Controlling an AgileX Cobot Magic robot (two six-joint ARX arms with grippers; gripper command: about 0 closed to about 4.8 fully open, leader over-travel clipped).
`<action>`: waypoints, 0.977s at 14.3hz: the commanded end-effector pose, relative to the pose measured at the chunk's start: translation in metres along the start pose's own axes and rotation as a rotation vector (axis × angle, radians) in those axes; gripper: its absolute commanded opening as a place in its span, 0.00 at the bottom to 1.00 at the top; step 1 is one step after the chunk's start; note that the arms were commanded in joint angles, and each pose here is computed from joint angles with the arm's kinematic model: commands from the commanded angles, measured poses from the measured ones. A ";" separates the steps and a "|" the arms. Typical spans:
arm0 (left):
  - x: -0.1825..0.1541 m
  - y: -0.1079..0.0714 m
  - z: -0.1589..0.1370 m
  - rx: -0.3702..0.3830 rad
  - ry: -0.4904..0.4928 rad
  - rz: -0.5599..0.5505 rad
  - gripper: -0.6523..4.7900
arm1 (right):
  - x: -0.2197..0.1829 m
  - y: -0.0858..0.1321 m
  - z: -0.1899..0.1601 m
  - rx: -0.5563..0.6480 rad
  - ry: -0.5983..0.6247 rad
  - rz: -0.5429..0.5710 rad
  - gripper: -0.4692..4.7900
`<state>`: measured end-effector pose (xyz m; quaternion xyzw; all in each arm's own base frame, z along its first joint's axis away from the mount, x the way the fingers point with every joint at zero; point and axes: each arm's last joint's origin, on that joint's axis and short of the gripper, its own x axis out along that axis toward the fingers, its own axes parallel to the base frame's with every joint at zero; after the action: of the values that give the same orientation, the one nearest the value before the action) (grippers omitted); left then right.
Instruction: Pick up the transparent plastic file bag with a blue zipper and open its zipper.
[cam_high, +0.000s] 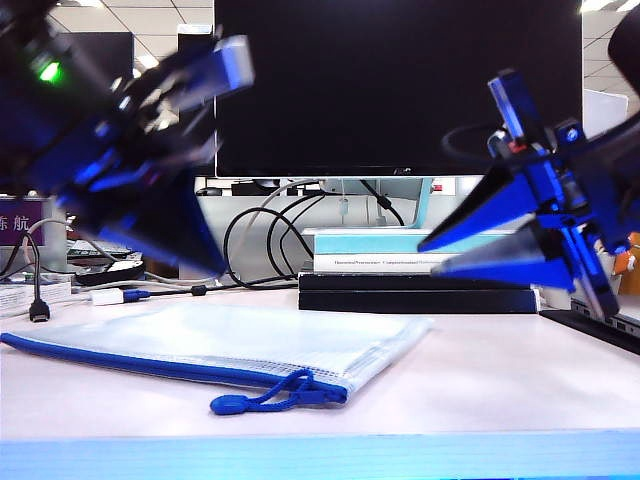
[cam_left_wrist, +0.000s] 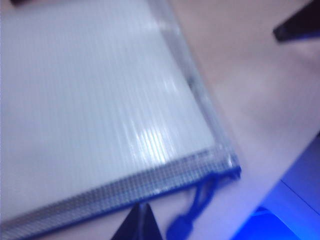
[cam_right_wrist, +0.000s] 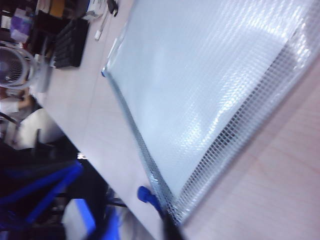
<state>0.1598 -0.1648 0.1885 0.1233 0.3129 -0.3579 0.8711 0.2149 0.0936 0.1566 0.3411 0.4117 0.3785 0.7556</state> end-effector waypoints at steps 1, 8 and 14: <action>0.000 -0.004 0.004 0.001 -0.053 -0.120 0.11 | 0.007 -0.001 0.001 0.007 0.018 0.039 0.40; -0.001 -0.004 0.007 0.033 -0.092 -0.115 0.11 | 0.020 -0.009 -0.001 0.058 0.062 0.022 0.45; -0.001 -0.004 0.010 0.034 -0.121 -0.108 0.11 | 0.033 -0.020 0.003 0.105 0.092 -0.002 0.49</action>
<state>0.1605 -0.1710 0.1952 0.1019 0.2692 -0.4153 0.8629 0.2329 0.1102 0.1265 0.3608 0.4724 0.3645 0.7168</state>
